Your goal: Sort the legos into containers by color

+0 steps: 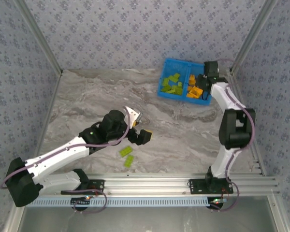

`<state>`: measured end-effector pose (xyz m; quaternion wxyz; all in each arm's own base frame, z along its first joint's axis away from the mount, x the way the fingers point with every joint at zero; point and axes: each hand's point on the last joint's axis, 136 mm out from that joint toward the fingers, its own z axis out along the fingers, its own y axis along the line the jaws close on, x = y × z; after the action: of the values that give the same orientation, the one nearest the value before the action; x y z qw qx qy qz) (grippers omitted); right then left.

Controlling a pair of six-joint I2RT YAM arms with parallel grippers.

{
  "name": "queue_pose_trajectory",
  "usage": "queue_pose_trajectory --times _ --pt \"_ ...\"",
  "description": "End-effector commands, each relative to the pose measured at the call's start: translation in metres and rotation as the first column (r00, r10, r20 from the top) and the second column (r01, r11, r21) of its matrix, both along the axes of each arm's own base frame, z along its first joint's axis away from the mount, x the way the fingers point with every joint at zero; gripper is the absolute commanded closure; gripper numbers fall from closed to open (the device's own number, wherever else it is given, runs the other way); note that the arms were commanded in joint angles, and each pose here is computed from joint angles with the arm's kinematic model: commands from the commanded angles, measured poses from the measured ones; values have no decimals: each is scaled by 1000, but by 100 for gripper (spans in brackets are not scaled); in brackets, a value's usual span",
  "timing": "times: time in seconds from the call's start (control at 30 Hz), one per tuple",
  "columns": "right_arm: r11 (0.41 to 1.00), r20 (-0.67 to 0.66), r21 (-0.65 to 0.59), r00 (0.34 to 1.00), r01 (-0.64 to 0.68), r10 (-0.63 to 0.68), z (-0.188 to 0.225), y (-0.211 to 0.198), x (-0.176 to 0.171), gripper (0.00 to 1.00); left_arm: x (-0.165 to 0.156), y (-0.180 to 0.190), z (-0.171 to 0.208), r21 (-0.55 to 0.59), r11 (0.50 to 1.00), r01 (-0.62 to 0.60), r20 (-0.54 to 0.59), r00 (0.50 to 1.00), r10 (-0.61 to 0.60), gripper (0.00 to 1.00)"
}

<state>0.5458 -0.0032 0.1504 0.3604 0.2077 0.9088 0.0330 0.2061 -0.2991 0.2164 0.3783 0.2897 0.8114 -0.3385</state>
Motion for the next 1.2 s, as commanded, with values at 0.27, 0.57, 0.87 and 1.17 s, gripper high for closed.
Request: queue_pose_trajectory --times 0.27,0.57,0.87,1.17 --pt "998 -112 41 993 44 -39 -16 -1 32 45 11 39 -18 143 970 -197 -13 980 201 1" --pt "1000 2 24 1000 -15 15 41 13 -10 44 3 65 -48 315 923 -222 -53 967 251 1" --pt "968 213 102 955 -230 204 96 92 -120 29 -30 103 -110 609 783 -124 -229 918 324 1" --pt "941 161 12 929 -339 332 85 119 -174 19 -12 80 -152 633 770 -81 -285 900 329 3"
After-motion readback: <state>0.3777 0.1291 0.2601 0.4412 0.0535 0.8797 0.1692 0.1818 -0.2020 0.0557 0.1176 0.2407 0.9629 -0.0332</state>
